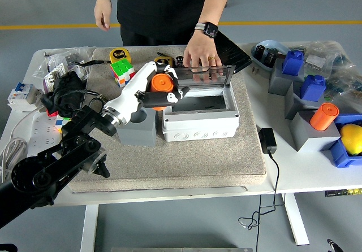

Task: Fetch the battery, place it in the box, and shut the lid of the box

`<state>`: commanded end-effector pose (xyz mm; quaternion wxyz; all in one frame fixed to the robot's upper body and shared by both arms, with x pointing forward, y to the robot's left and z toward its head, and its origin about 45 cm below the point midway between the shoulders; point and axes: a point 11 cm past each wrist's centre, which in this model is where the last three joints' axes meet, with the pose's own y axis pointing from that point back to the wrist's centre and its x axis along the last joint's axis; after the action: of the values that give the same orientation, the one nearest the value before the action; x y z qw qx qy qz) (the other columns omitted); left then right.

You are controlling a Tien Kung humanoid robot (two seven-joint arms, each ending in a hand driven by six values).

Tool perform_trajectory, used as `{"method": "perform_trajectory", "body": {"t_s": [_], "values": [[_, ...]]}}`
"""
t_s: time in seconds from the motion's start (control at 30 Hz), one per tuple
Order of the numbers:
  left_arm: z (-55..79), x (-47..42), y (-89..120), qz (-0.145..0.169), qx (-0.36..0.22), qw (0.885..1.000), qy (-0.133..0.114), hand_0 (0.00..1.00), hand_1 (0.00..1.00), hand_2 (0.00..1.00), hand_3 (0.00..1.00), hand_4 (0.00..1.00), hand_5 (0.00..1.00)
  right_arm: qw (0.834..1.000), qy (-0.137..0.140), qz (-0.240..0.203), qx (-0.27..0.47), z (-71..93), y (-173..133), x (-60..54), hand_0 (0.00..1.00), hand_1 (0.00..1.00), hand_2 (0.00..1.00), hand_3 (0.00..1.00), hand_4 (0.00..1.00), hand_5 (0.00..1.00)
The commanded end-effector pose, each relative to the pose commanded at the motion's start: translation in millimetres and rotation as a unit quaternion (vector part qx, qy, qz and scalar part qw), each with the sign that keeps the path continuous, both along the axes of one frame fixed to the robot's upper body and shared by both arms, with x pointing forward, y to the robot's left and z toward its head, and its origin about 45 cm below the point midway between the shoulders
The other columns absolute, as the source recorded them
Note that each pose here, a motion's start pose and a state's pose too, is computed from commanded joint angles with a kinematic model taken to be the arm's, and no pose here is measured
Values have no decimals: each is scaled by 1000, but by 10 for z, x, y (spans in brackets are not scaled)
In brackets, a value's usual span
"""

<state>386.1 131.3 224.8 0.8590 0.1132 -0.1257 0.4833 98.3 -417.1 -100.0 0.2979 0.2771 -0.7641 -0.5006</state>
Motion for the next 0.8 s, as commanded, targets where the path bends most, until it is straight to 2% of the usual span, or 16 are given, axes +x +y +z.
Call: {"method": "perform_trajectory", "body": {"t_s": [0.17, 0.2, 0.37, 0.4, 0.57, 0.6, 0.77, 0.8], "values": [[62, 119, -257, -31, 80, 996, 8, 228, 202, 182, 179, 263, 2, 1000, 0, 0, -2, 9, -19, 10, 661, 640, 648, 539, 885, 444], [66, 137, -279, -32, 90, 995, 10, 233, 216, 190, 181, 348, 2, 1000, 0, 0, -2, 10, -22, 11, 661, 640, 648, 539, 884, 444], [44, 223, -463, -48, 145, 988, 24, 233, 216, 190, 181, 348, 2, 1000, 1, -1, -3, 13, -37, 2, 661, 640, 648, 539, 884, 444], [36, 233, -493, -51, 156, 986, 25, 237, 218, 198, 180, 419, 2, 1000, 1, -1, -3, 13, -38, 0, 660, 640, 648, 538, 884, 442], [6, 269, -675, -65, 199, 978, 24, 237, 218, 198, 180, 419, 2, 1000, 1, 0, -5, 17, -50, 0, 660, 640, 648, 538, 884, 442], [4, 272, -723, -69, 203, 976, 22, 236, 222, 206, 190, 483, 2, 1000, 1, 0, -6, 19, -53, 1, 660, 640, 648, 539, 884, 444], [-5, 297, -854, -76, 223, 972, 10, 236, 222, 206, 190, 483, 2, 1000, 1, 3, -10, 26, -65, 12, 660, 640, 648, 539, 884, 444], [-7, 306, -866, -76, 224, 972, 9, 239, 228, 215, 228, 537, 2, 1000, 0, 3, -11, 28, -66, 17, 661, 640, 648, 539, 884, 444]]}}
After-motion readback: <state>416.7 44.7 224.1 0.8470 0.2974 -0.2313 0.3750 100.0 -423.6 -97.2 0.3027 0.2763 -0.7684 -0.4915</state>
